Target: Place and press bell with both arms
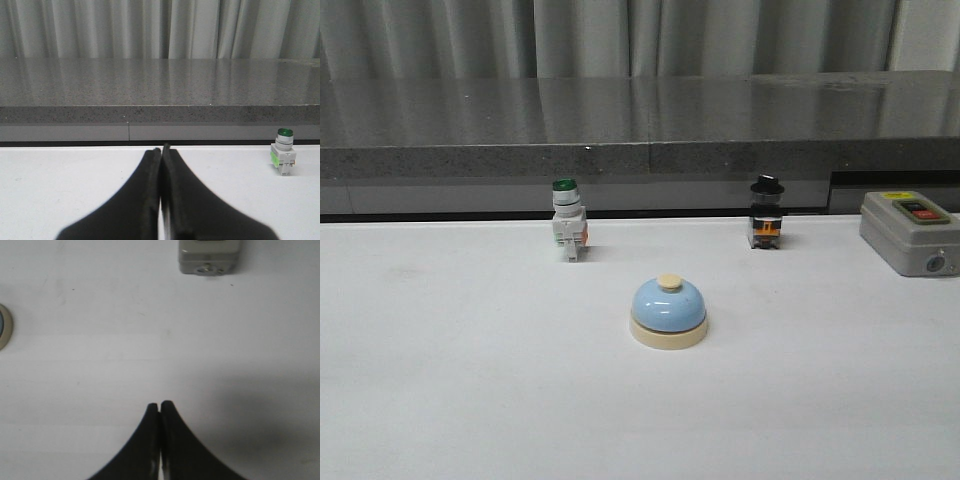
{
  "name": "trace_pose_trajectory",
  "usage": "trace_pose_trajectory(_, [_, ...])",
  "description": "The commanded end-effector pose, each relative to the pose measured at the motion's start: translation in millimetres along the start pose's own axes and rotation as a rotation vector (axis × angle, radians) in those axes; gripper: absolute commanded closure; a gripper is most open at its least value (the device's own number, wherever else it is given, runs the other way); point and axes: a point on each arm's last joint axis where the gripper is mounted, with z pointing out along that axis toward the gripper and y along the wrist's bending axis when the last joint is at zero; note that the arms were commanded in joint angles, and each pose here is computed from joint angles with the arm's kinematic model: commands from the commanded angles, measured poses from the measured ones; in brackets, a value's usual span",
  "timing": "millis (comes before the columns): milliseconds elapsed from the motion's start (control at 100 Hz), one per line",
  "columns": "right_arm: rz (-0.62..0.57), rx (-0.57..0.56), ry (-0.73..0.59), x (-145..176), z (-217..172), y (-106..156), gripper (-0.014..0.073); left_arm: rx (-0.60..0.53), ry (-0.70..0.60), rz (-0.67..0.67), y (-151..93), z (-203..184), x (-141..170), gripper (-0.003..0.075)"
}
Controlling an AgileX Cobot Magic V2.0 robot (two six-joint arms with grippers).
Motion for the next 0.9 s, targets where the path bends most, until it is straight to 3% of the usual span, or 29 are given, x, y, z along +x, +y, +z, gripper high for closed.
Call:
trace_pose_trajectory(0, [0.027, 0.014, -0.127, 2.7, -21.9, -8.3, 0.0655, -0.001, -0.072, -0.016, 0.7, -0.9, 4.7, 0.0741])
trace_pose_trajectory(370, [0.038, -0.017, -0.498, 57.2, -64.8, -17.1, 0.0655, -0.001, -0.072, -0.016, 0.7, -0.9, 4.7, 0.0741])
trace_pose_trajectory(490, [-0.028, -0.014, -0.629, 76.5, -73.0, -18.4, 0.0657, -0.001, -0.072, -0.016, 0.7, -0.9, 4.7, 0.0741])
trace_pose_trajectory(580, [-0.079, -0.004, -0.683, 89.2, -73.6, -19.1, 0.0657, -0.001, -0.072, -0.016, 0.7, -0.9, 4.7, 0.0741])
trace_pose_trajectory(890, [-0.066, -0.028, -0.852, 114.3, -91.3, -20.3, 0.0657, -0.001, -0.072, -0.016, 0.7, -0.9, 4.7, 0.0741])
